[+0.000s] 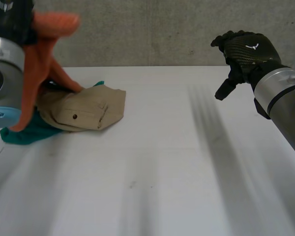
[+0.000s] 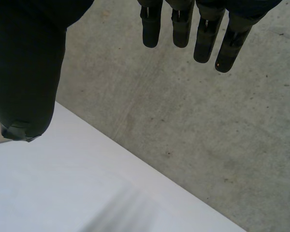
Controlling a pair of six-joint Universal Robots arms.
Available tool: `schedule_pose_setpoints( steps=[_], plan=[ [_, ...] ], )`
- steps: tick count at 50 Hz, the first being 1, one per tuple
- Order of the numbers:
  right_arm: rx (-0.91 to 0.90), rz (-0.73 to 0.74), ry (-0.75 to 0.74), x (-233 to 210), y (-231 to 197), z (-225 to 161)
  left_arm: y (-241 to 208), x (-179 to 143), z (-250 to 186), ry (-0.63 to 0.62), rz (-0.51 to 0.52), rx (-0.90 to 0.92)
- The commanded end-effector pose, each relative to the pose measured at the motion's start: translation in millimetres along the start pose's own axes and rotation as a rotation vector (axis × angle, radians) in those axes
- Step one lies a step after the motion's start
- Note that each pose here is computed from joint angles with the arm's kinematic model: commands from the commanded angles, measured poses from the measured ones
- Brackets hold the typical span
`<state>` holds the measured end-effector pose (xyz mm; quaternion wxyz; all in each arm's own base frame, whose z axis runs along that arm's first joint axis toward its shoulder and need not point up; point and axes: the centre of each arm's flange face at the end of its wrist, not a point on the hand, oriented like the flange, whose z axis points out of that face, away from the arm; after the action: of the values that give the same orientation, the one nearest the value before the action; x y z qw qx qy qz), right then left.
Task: Fold the laundry.
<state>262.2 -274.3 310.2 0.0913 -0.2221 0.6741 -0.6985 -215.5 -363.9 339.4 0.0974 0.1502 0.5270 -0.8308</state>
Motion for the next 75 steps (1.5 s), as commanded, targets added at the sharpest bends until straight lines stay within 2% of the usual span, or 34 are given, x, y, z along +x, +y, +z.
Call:
schedule_pose_setpoints(
  steps=[1, 3, 4, 8, 13, 18, 22, 28, 34, 37, 43, 48, 52, 64, 71, 75],
  plan=[
    [0.025, -0.001, 0.014, 4.5, -9.9, -4.4, -88.5, 80.8, -77.9, 0.297, -0.283, 0.071],
    [0.034, -0.002, 0.018, 5.5, -13.0, -5.8, -91.4, 103.5, -98.5, 0.380, -0.309, 0.042],
    [0.039, -0.002, 0.017, 5.6, -14.6, -6.6, -88.2, 126.8, -118.8, 0.464, -0.315, 0.005],
    [0.049, -0.003, 0.019, 6.2, -17.8, -7.7, -63.8, 178.2, -166.8, 0.651, -0.280, -0.135],
    [0.055, -0.003, 0.022, 7.5, -19.5, -7.0, -35.3, 194.0, -187.6, 0.737, -0.219, -0.300],
    [0.053, -0.005, 0.024, 10.5, -18.7, -5.6, -27.5, 183.4, -180.1, 0.720, -0.197, -0.356],
    [0.049, -0.036, 0.028, 12.3, -18.0, -4.4, -27.4, 151.4, -147.7, 0.609, -0.203, -0.339],
    [-0.025, -0.176, -0.008, 3.4, -6.2, -6.8, -6.2, 113.8, -116.8, 0.486, -0.180, -0.371],
    [-0.192, -0.330, -0.101, -14.0, 30.2, -6.9, 21.7, 102.4, -115.0, 0.455, -0.156, -0.456],
    [-0.260, -0.377, -0.141, -19.9, 44.8, -11.9, 30.0, 103.9, -121.6, 0.471, -0.150, -0.484],
    [-0.387, -0.393, -0.189, -26.2, 81.3, -16.1, 48.1, 119.4, -133.0, 0.585, -0.172, -0.514],
    [-0.418, -0.382, -0.196, -27.8, 97.2, -18.4, 65.4, 138.9, -134.9, 0.655, -0.184, -0.528],
    [-0.425, -0.380, -0.188, -26.8, 108.3, -20.8, 79.5, 152.1, -129.0, 0.656, -0.182, -0.512],
    [-0.464, -0.370, -0.198, -29.4, 127.8, -32.8, 111.3, 184.2, -123.7, 0.679, 0.006, -0.434],
    [-0.464, -0.282, -0.134, -11.6, 133.4, -22.1, 106.6, 185.6, -119.1, 0.665, 0.013, -0.381],
    [-0.453, -0.167, -0.099, 1.3, 131.4, -10.4, 94.0, 185.3, -114.2, 0.652, 0.007, -0.338]
  ],
)
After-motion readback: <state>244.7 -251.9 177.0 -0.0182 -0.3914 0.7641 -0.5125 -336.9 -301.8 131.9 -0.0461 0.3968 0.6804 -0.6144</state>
